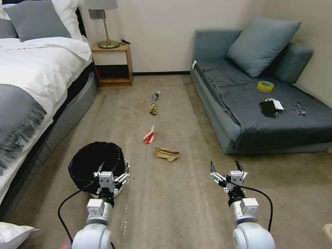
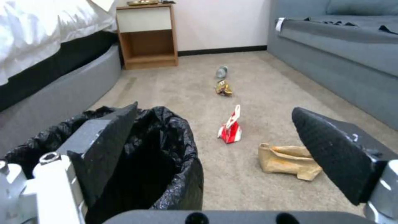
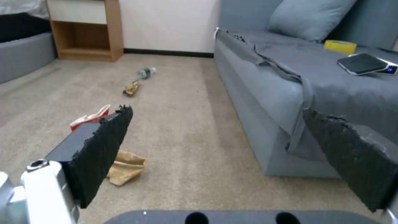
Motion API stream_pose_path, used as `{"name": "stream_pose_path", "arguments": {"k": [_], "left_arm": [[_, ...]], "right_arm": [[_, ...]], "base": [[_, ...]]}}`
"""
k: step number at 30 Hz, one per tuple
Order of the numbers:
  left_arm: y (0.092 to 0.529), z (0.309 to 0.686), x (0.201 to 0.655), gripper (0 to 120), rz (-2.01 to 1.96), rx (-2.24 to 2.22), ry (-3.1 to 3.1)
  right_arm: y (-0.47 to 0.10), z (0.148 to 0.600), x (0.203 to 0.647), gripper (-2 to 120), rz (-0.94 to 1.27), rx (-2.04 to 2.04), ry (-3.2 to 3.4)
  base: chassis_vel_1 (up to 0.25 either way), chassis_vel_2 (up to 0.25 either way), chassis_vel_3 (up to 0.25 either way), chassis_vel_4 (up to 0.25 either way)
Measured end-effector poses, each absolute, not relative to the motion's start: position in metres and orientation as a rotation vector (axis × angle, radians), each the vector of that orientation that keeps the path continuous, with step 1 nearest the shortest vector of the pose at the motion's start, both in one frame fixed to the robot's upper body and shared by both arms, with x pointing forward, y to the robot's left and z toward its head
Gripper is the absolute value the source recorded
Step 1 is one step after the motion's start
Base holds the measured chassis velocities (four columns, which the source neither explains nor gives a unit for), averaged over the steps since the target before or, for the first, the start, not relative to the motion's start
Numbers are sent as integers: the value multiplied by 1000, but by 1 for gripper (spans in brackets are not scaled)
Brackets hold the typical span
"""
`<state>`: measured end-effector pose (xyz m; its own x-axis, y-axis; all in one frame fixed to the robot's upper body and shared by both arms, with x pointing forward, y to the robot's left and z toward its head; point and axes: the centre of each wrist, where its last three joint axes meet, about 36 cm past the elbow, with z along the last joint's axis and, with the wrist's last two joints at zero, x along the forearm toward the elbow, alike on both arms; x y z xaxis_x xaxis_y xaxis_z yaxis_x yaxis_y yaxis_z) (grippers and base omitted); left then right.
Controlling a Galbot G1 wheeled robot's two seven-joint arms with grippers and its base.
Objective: Pick up the trash bin, then pick up the garbage on the floor and place it into the trash bin.
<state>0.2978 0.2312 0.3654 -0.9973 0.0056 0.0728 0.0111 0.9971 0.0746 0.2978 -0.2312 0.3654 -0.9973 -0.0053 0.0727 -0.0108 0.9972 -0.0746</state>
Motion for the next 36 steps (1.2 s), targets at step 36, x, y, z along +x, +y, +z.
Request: {"name": "stream_pose_path", "arguments": {"k": [36], "left_arm": [[231, 365, 298, 100, -115, -13, -3067]], "right_arm": [[-231, 365, 298, 100, 115, 12, -3067]], "base": [[0, 0, 0, 0]]}}
